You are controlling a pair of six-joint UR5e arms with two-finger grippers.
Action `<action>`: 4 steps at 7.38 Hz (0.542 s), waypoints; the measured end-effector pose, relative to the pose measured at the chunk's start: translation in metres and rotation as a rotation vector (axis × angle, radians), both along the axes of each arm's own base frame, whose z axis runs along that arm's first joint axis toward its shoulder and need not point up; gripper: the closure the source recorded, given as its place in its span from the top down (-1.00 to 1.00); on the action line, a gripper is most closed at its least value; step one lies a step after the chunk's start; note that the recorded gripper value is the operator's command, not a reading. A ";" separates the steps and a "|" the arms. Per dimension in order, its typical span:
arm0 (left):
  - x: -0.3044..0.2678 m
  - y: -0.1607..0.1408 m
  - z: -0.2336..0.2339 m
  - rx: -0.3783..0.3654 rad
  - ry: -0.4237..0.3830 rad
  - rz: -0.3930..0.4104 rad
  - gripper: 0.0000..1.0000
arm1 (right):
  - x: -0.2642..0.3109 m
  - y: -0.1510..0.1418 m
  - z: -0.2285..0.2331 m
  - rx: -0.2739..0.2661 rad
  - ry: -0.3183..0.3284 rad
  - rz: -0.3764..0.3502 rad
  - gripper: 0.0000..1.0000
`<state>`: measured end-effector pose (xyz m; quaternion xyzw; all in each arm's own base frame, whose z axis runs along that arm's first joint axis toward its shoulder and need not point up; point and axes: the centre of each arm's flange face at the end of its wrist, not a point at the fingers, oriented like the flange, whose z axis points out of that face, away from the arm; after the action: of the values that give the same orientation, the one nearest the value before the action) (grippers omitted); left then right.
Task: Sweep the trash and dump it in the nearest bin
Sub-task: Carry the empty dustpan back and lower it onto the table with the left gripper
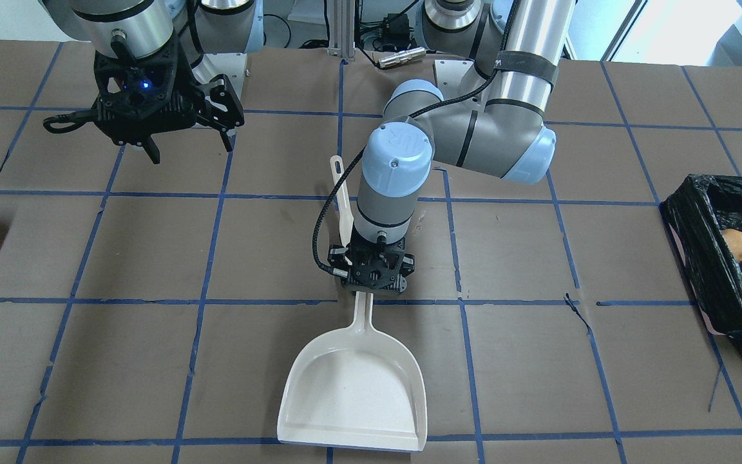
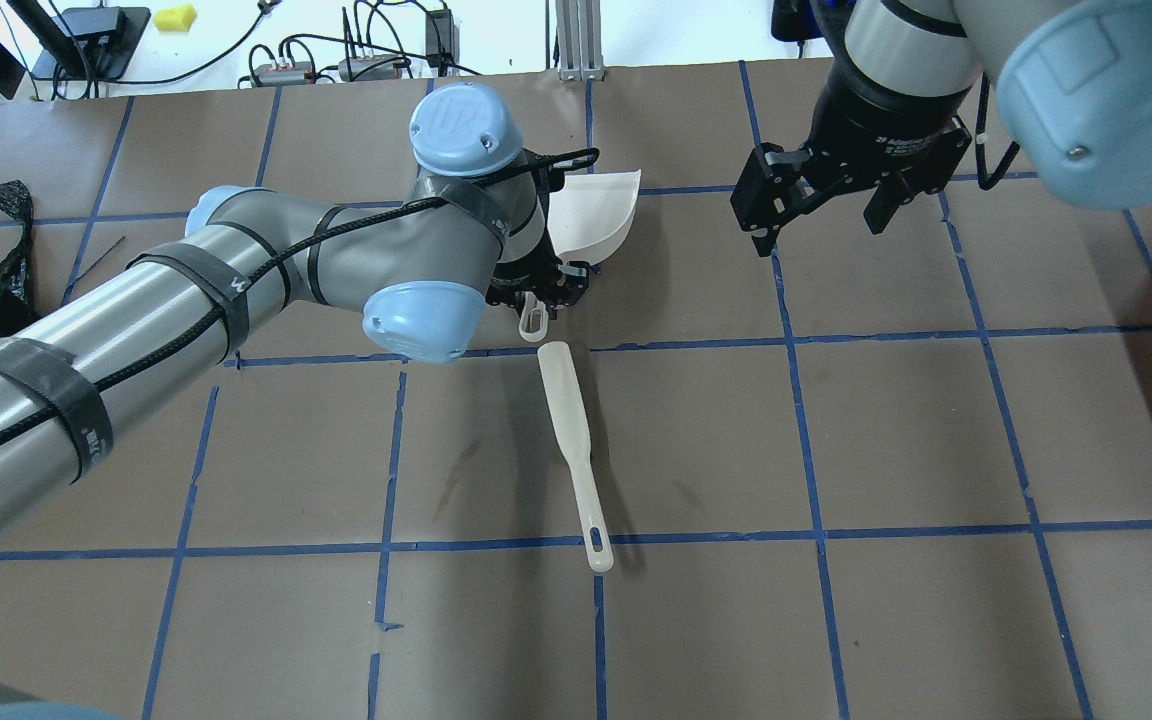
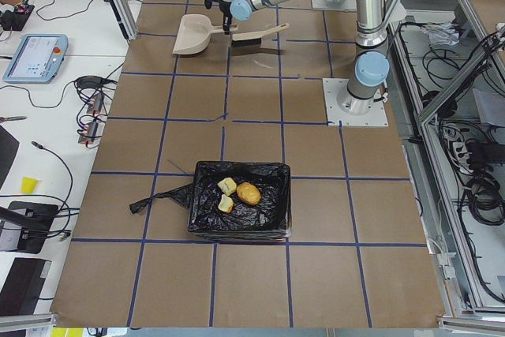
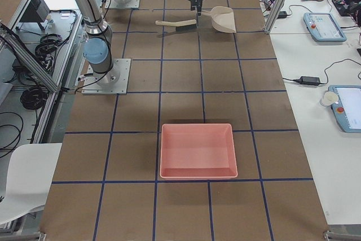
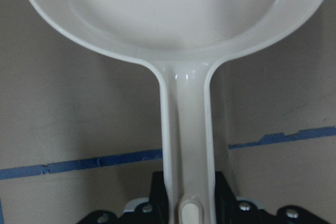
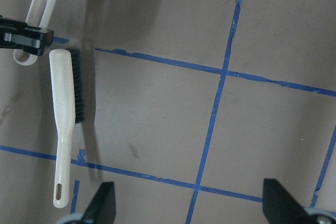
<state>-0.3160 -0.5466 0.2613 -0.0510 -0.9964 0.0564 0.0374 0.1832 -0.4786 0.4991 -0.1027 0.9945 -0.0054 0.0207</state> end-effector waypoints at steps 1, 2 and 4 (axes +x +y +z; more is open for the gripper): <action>-0.004 -0.002 0.001 -0.019 0.007 0.000 0.61 | 0.000 0.000 0.000 0.000 0.000 0.000 0.99; -0.006 -0.001 0.000 -0.026 0.010 0.005 0.86 | 0.000 0.000 0.000 0.000 0.000 0.000 0.99; -0.009 -0.001 0.003 -0.027 0.019 0.011 1.00 | 0.000 0.000 0.000 0.000 0.000 0.000 0.99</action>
<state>-0.3249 -0.5471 0.2645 -0.0456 -0.9954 0.0707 0.0461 0.1832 -0.4786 0.4991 -0.1025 0.9945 -0.0055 0.0209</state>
